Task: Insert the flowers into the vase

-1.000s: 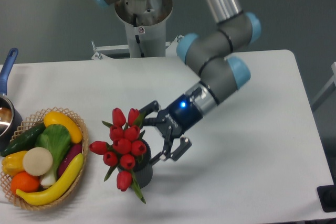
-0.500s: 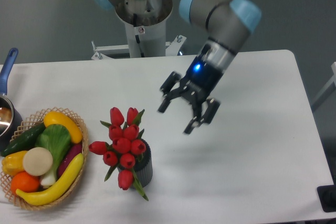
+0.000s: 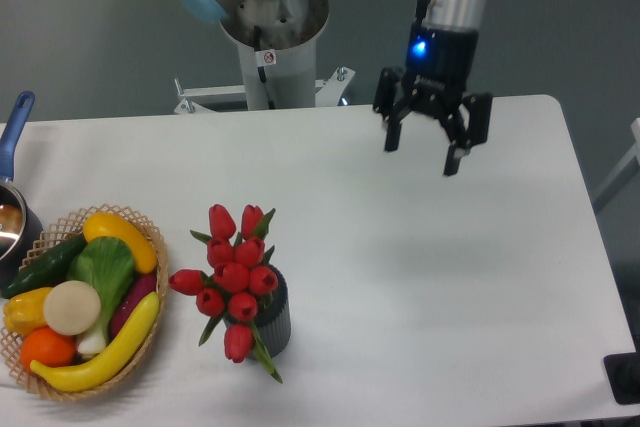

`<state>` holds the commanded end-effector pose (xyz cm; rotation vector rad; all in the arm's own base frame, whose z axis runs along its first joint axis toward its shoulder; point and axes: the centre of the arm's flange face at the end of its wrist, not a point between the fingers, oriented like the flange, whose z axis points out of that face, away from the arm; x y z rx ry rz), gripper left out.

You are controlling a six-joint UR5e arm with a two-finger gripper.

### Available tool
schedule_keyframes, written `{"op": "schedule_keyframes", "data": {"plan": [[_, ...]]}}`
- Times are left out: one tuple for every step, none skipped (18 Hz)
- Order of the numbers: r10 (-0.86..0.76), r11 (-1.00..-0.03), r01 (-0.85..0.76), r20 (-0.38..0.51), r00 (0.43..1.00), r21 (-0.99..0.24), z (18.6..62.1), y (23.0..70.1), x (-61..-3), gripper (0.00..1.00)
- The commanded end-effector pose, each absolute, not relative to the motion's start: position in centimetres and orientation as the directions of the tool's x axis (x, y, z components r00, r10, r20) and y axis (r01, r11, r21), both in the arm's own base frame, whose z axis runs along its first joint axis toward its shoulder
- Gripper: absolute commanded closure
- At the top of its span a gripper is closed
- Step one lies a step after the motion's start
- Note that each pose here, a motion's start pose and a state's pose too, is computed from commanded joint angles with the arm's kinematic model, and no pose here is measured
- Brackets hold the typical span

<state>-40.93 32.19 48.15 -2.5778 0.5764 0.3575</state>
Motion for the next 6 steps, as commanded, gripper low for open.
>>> {"op": "schedule_keyframes", "data": {"plan": [[-0.389,-0.792,-0.496,-0.331,0.860,-0.357,48.2,31.8,-40.6,0.00],[-0.456,-0.780,-0.553,-0.338,0.823,-0.294,48.2,30.9,-40.9,0.00],[-0.478,-0.777,-0.570,-0.340,0.810,-0.267,48.2,30.6,-41.0,0.00],[-0.483,-0.775,-0.574,-0.338,0.808,-0.263,48.1,30.6,-41.0,0.00],[-0.486,-0.774,-0.577,-0.340,0.805,-0.260,48.1,30.6,-40.9,0.00],[-0.487,-0.773,-0.578,-0.342,0.804,-0.259,48.0,30.5,-40.8,0.00]]}}
